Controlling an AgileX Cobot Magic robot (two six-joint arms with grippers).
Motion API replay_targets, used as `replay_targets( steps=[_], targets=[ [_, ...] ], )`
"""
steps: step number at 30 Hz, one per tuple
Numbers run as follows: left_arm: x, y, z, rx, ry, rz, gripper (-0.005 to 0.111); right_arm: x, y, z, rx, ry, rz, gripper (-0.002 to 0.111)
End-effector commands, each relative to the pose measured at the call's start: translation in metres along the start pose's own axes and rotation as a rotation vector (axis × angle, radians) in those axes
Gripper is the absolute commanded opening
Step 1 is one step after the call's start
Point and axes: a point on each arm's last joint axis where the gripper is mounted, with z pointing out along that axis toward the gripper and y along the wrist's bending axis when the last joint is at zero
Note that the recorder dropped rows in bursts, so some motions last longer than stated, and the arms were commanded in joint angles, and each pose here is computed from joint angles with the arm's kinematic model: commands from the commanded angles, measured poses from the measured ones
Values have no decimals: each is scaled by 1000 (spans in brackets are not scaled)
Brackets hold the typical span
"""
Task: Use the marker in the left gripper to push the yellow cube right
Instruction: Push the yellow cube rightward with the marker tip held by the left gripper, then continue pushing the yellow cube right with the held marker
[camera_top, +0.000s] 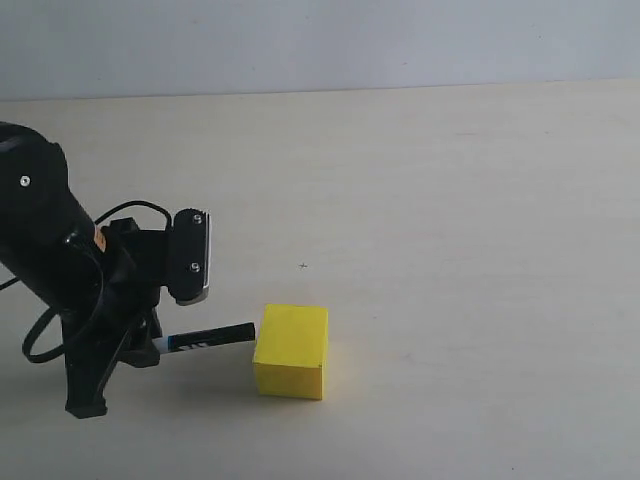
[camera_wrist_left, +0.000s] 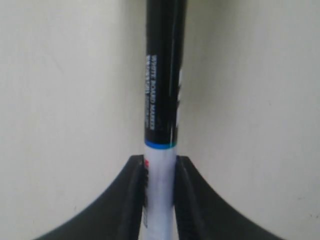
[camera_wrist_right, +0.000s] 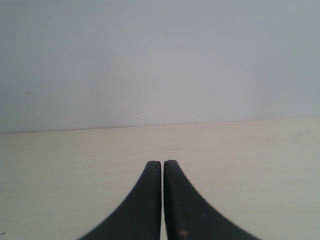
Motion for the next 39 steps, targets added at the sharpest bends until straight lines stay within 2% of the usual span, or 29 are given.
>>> replay_targets(
  steps=[1,6,22,30,39],
  targets=[
    [17,5,-3,24,102,27,0,0,0,0,5,-9,-15,2],
    [36,9,-5,67,157,-15,0,0,0,0,5,-9,-15,2],
    [33,10,-5,49,141,-8,0,0,0,0,5,-9,-15,2],
    [18,4,-3,25,116,56,0,0,0,0,5,-9,-15,2],
    [-20,-2,-10,-14,13,101,0,0,0,0,5,-9,-15,2]
  ],
)
